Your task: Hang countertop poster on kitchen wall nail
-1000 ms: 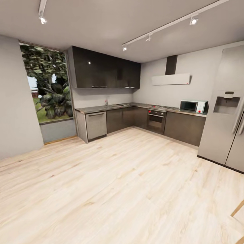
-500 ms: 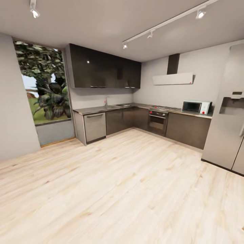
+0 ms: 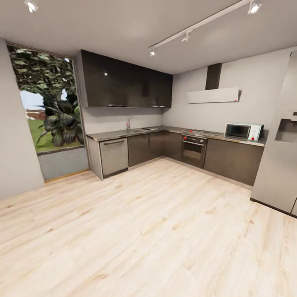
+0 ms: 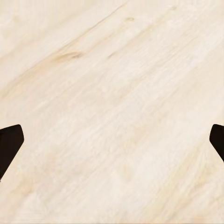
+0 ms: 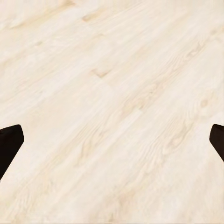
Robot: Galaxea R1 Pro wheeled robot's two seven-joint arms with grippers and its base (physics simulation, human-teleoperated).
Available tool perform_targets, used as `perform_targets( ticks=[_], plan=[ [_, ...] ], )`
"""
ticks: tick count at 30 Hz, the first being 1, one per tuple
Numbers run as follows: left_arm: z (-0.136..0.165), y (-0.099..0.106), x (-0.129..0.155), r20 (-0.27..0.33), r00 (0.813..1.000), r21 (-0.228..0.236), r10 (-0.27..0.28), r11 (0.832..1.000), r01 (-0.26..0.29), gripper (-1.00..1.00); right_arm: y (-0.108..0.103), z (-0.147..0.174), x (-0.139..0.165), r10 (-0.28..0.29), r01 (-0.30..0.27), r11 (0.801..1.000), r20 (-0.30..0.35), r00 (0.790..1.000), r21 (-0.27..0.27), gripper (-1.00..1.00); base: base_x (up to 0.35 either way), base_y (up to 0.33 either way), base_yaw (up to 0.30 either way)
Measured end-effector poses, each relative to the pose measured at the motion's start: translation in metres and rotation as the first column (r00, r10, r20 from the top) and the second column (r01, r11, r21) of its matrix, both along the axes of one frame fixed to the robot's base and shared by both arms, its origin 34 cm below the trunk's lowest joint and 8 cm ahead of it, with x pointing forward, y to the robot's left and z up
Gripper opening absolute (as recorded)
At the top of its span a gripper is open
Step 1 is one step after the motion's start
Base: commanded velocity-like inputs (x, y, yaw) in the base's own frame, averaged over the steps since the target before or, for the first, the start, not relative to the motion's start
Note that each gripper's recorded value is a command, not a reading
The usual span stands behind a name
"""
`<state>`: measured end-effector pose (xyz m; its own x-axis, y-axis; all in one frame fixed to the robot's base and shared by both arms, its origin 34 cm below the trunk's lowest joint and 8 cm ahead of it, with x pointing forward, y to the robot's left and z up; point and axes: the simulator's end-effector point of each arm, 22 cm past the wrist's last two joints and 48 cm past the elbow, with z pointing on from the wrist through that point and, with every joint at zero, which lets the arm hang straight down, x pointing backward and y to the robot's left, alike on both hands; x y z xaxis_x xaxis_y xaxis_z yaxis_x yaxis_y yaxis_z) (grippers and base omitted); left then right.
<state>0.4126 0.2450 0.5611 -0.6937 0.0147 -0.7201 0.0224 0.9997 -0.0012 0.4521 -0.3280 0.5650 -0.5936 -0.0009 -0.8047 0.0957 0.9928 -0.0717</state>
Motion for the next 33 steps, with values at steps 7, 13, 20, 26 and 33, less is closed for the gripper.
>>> perform_targets(
  ticks=[7, 13, 20, 26, 33],
  plan=[
    [0.0, 0.0, 0.0, 0.0, 1.0, 0.0, 0.0, 1.0, 0.0, 1.0, -0.0001, 0.0, 0.0, 0.0, 0.0, 1.0, 0.0, 1.0, 0.0, 1.0, 0.333, 0.0, 0.0],
    [0.0, 0.0, 0.0, 0.0, 1.0, 0.0, 0.0, 1.0, 0.0, 1.0, 0.0003, 0.0, 0.0, 0.0, 0.0, 1.0, 0.0, 1.0, 0.0, 1.0, 0.333, 0.0, 0.0],
    [0.0, 0.0001, 0.0, 0.0, 1.0, 0.0, 0.0, 1.0, 0.0, 1.0, 0.0003, -0.0001, 0.0, 0.0, 0.0, 1.0, 0.0, 1.0, 0.0, 1.0, 0.333, 0.0, 0.0],
    [0.0, 0.0, 0.0, 0.0, 1.0, 0.0, 0.0, 1.0, 0.0, 1.0, 0.0003, -0.0003, -0.0003, -0.001, 0.001, 1.0, -0.001, 1.0, 0.0, 1.0, 0.333, 0.0, 0.0],
    [0.0, 0.0, 0.0, 0.0, 1.0, 0.0, 0.0, 1.0, 0.0, 1.0, 0.0006, -0.0005, -0.0005, 0.001, -0.001, 1.0, -0.002, 1.0, 0.0, 1.0, 0.333, 0.0, 0.0]
  ],
)
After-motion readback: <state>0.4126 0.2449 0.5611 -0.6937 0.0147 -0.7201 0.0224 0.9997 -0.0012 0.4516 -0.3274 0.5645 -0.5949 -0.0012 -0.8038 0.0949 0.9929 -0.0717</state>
